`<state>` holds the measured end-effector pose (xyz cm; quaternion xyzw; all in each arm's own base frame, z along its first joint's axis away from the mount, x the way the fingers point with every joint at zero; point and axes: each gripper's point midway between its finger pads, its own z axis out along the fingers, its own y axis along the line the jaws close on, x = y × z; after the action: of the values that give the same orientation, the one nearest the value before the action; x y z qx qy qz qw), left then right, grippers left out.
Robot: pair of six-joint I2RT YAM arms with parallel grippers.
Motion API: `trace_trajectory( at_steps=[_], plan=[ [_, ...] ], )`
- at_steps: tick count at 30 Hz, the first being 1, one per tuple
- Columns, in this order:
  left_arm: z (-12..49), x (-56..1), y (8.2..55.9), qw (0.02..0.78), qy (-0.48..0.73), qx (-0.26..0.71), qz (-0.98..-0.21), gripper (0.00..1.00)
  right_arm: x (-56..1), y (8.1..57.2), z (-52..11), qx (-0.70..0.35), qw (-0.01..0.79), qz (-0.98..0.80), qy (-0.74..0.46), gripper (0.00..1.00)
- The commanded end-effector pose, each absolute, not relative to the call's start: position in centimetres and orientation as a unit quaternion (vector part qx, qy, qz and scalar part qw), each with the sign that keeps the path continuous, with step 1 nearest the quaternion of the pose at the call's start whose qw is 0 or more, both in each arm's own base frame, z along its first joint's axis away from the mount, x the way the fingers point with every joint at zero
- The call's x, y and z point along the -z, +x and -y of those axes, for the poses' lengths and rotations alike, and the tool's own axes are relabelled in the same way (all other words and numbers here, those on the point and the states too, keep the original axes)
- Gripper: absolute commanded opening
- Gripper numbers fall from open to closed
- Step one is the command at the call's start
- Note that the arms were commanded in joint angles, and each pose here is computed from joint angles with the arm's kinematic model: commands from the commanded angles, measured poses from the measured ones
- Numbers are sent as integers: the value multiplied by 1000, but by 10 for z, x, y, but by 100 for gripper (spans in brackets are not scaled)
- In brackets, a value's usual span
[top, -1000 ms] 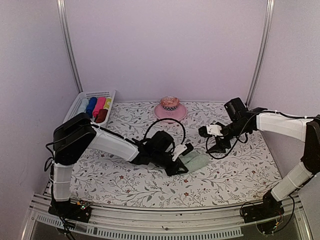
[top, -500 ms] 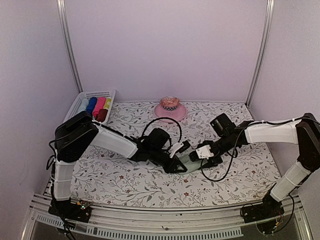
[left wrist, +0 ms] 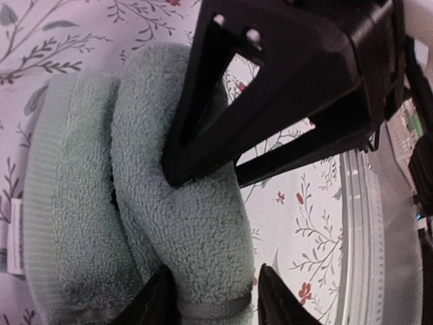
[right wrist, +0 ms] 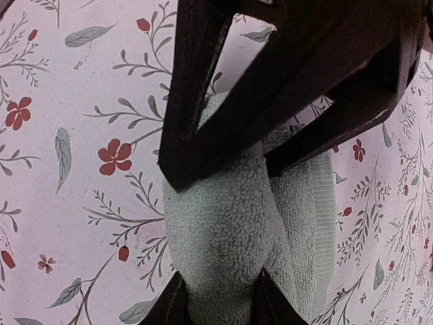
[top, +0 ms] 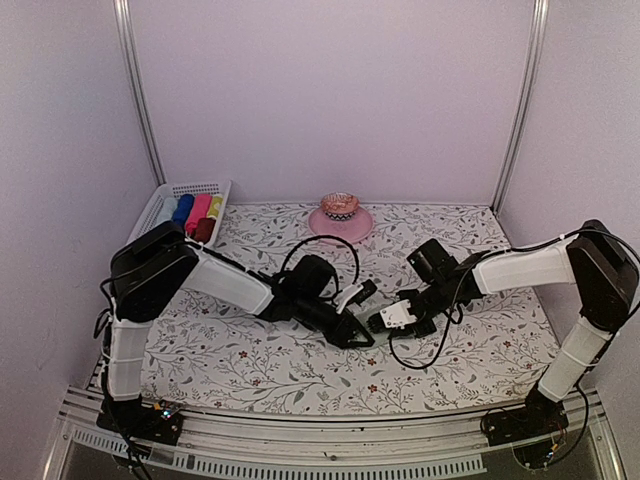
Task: Roll the towels
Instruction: Roll the towel at the center of the board.
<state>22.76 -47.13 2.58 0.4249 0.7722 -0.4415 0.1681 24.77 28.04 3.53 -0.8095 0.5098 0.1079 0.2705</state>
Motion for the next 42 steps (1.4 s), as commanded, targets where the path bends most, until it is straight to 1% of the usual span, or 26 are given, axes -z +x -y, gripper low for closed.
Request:
trace_trajectory(
  at_steps=[1, 4, 7, 8, 11, 13, 15, 16, 17, 21, 27, 34, 37, 42],
  plan=[
    [432, 20, 212, 96, 397, 387, -827, 49, -13, 254, -273, -88, 236, -536, -806, 27],
    [433, 0, 216, 121, 402, 387, -821, 56, -14, 254, -275, -93, 232, -539, -804, 25],
    [428, -24, 226, 163, 403, 368, -822, 62, -16, 252, -277, -103, 226, -539, -805, 24],
    [426, -33, 231, 180, 401, 361, -822, 65, -16, 252, -277, -106, 220, -538, -807, 24],
    [419, -62, 245, 232, 395, 335, -823, 72, -12, 250, -280, -125, 187, -539, -812, 24],
    [413, -71, 252, 256, 386, 319, -827, 77, -13, 247, -282, -147, 160, -537, -815, 24],
    [411, -77, 256, 271, 384, 312, -826, 80, -16, 250, -287, -159, 145, -532, -819, 24],
    [411, -79, 256, 276, 389, 310, -822, 84, -10, 243, -283, -171, 121, -535, -819, 24],
    [412, -81, 255, 285, 396, 307, -817, 85, -17, 251, -291, -174, 125, -530, -820, 24],
    [414, -86, 245, 331, 432, 290, -787, 86, -19, 247, -294, -205, 82, -534, -816, 24],
    [418, -91, 226, 400, 485, 258, -734, 82, -22, 250, -300, -231, 50, -548, -802, 25],
    [426, -86, 209, 467, 533, 184, -681, 81, -21, 249, -303, -253, 23, -560, -789, 25],
    [429, -87, 204, 504, 552, 150, -647, 83, -16, 250, -302, -250, 15, -566, -785, 26],
    [437, -74, 210, 518, 579, 95, -622, 85, -13, 249, -301, -253, 7, -570, -781, 26]
  ],
)
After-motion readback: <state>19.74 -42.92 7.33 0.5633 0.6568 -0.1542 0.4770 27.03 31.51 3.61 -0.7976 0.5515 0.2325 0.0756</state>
